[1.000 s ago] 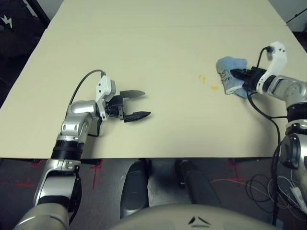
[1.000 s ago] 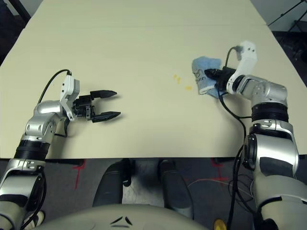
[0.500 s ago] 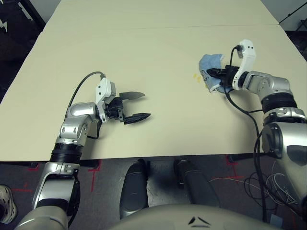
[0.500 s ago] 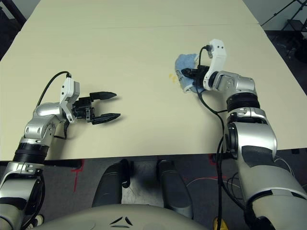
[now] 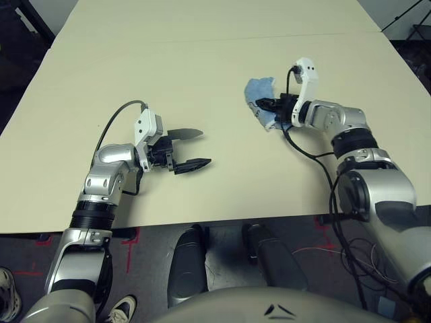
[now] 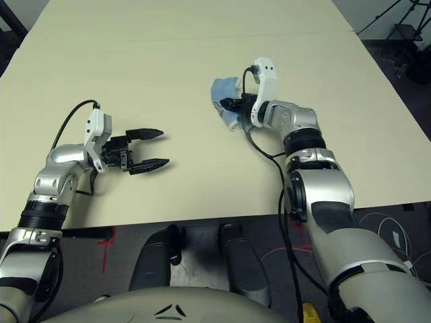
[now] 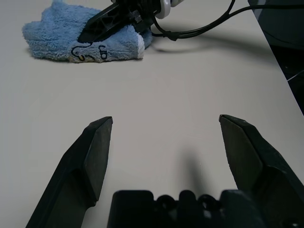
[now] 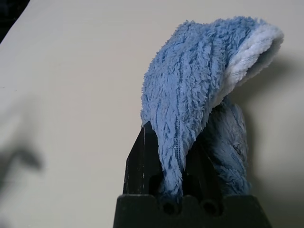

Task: Wipe the water off the table with a rag.

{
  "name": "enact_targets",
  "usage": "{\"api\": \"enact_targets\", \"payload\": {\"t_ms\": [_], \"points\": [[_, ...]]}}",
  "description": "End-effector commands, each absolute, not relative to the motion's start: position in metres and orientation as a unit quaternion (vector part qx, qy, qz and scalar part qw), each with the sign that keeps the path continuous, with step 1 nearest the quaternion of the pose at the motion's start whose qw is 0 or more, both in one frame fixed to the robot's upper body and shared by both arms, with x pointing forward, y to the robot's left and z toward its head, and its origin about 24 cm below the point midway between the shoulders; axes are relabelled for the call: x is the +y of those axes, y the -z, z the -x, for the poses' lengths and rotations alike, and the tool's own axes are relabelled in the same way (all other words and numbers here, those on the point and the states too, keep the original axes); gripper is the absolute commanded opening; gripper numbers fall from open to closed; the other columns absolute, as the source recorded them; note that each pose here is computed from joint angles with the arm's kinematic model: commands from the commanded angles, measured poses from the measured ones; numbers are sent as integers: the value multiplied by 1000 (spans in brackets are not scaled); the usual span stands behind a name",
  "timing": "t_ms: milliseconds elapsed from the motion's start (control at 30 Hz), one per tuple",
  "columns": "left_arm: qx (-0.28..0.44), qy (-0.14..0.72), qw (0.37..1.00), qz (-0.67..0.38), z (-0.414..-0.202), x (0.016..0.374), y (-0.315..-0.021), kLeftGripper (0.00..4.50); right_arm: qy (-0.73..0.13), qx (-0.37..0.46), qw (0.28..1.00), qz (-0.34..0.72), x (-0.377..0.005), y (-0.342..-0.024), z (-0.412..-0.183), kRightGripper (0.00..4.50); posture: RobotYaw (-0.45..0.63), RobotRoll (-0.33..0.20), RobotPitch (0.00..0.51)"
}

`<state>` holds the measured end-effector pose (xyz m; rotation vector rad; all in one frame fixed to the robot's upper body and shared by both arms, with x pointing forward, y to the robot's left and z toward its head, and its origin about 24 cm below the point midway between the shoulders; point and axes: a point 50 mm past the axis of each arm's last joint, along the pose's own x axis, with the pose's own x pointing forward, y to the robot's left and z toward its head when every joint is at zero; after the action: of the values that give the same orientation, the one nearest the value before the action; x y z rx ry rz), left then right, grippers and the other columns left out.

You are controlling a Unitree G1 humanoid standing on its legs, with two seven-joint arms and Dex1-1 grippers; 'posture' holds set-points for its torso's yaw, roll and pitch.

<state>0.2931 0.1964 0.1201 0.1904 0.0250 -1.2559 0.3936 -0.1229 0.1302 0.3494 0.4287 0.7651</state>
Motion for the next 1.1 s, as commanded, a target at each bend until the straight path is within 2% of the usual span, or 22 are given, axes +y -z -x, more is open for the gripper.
{"api": "enact_targets", "payload": {"t_ms": [33,233,367,800,1100], "points": [[16,591,802,-90,-289,194,-117,4500,-390,256,864,-190,-104,-106,-383,123,134,0,214],[14,592,801,-91,-289,194,-117,4500,-359,259,878,-182,-128,-103,-384,122,128,0,212],[13,592,801,-90,-290,194,-118,4500,-320,261,894,-174,-165,-104,-382,122,116,0,213],[15,595,799,-92,-293,194,-118,4500,-225,284,922,-138,-262,-103,-350,119,96,0,222],[16,594,799,-92,-294,194,-117,4500,-179,280,935,-127,-297,-113,-333,117,78,0,220]]}}
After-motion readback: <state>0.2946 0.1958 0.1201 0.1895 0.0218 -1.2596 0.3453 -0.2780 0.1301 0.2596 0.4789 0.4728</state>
